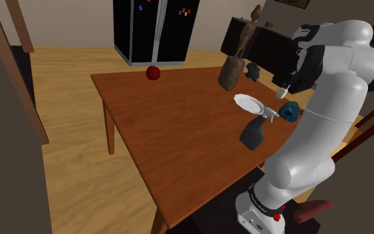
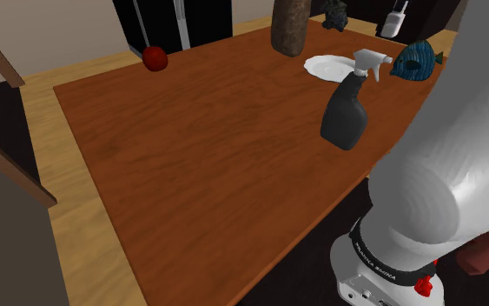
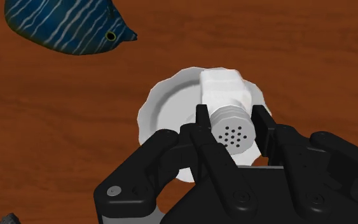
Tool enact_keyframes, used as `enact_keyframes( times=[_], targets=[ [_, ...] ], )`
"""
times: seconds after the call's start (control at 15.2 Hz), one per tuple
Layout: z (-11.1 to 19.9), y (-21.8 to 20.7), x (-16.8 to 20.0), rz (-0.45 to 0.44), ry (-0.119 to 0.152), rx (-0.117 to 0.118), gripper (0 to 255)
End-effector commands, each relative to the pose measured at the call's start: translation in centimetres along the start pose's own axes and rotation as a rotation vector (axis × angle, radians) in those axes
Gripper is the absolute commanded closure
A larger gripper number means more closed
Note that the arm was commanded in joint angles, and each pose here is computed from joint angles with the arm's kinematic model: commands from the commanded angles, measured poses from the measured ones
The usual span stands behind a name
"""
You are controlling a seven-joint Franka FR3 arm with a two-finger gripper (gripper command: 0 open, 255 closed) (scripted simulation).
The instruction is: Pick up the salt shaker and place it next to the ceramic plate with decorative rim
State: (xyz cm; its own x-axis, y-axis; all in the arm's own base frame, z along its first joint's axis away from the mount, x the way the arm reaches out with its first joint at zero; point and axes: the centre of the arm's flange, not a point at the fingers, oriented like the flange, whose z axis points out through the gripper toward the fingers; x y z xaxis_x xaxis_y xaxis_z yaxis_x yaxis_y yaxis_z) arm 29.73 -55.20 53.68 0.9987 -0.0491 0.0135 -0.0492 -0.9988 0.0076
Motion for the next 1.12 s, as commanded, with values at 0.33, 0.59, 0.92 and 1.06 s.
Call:
enact_keyframes(
  times=[0.33, 0.59, 0.92, 1.06],
  targets=[
    [2.0, 5.7, -0.2, -0.004, 0.001, 0.002, 255],
    [4.1, 5.7, -0.2, -0.004, 0.001, 0.002, 255],
    [6.8, 5.6, -0.3, -0.004, 0.001, 0.002, 255],
    [7.8, 5.6, -0.3, -0.004, 0.001, 0.002, 255]
  ],
)
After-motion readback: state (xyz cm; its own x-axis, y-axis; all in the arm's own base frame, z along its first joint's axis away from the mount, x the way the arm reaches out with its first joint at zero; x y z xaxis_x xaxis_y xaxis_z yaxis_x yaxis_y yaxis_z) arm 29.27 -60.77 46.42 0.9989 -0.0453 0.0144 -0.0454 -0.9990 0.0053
